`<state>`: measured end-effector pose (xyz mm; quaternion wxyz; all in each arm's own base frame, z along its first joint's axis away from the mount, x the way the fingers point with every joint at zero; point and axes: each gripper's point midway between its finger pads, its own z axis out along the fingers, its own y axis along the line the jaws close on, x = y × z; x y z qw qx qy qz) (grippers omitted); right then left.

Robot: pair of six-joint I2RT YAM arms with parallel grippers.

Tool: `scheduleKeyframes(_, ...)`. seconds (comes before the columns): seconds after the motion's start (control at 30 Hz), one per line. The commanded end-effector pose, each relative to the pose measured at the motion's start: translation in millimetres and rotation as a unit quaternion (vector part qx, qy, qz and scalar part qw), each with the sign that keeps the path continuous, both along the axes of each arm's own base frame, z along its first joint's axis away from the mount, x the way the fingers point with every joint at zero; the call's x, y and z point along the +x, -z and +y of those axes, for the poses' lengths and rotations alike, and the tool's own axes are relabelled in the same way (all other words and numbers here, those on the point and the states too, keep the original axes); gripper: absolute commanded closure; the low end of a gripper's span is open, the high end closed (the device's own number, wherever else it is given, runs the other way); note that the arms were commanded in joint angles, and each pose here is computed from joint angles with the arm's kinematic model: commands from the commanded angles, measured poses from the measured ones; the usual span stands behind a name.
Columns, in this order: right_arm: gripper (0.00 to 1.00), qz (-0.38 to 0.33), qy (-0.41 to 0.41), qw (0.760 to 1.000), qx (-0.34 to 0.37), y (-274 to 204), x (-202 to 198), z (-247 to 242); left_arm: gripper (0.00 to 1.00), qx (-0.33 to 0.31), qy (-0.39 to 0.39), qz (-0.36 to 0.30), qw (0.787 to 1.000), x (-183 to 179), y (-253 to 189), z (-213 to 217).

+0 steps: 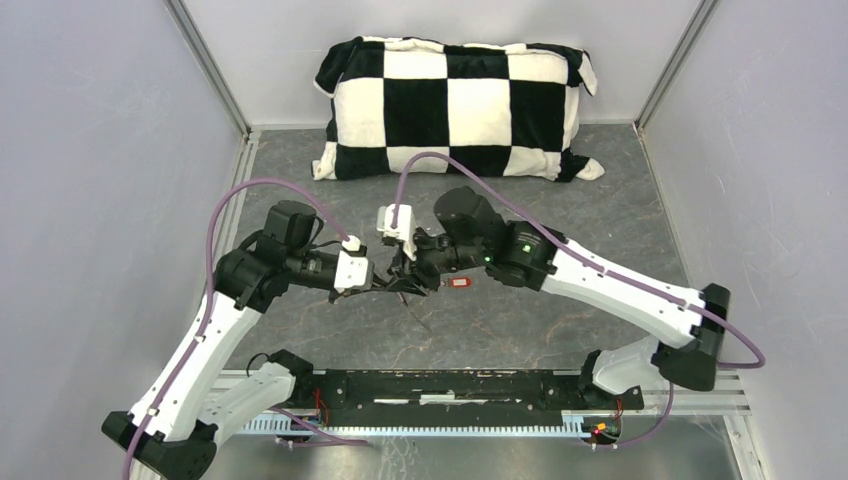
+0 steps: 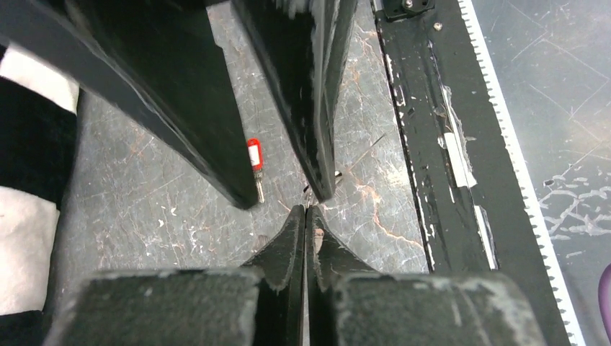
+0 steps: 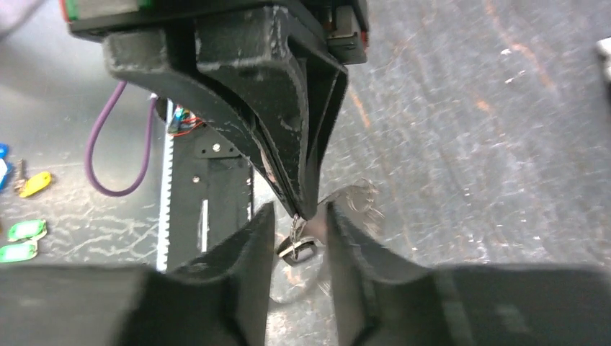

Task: Put the keys on the keyring

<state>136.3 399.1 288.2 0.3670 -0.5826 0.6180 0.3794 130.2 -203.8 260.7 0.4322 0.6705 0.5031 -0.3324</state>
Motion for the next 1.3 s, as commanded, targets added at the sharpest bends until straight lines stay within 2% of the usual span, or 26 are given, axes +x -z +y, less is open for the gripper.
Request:
scheduleKeyframes(0.0, 0.56, -0.048, 0.078, 0.991, 0.100, -48, 25, -27, 0.98, -0.053, -0.009, -0.019, 0.998, 3, -27, -9)
scheduleKeyframes(0.1, 0.48, -0.069, 0.117, 0.977, 0.164, -57, 32, -53, 0.98, -0.103, -0.029, -0.019, 0.994, 5, -51, -15)
scheduleKeyframes(0.23, 0.43, -0.079, 0.135, 0.968, 0.194, -43, 29, -72, 0.98, -0.156, -0.046, -0.004, 0.987, 4, -73, -20)
scheduleKeyframes(0.3, 0.41, -0.088, 0.130, 0.963, 0.220, -47, 26, -73, 0.98, -0.166, -0.040, 0.003, 0.985, 1, -78, -21)
scheduleKeyframes(0.47, 0.32, -0.053, 0.091, 0.954, 0.282, -66, 8, -65, 0.98, -0.177, -0.037, 0.020, 0.983, -1, -89, -23)
scheduleKeyframes(0.73, 0.30, -0.008, 0.089, 0.930, 0.356, -84, -2, -67, 0.98, -0.212, -0.060, 0.037, 0.975, 2, -108, -25)
scheduleKeyframes(1.03, 0.26, 0.000, 0.100, 0.927, 0.361, -76, 0, -69, 0.98, -0.230, -0.072, 0.039, 0.970, 2, -114, -24)
scheduleKeyframes(1.27, 0.28, -0.016, 0.101, 0.928, 0.359, -81, 3, -63, 0.98, -0.241, -0.090, 0.050, 0.965, 6, -115, -23)
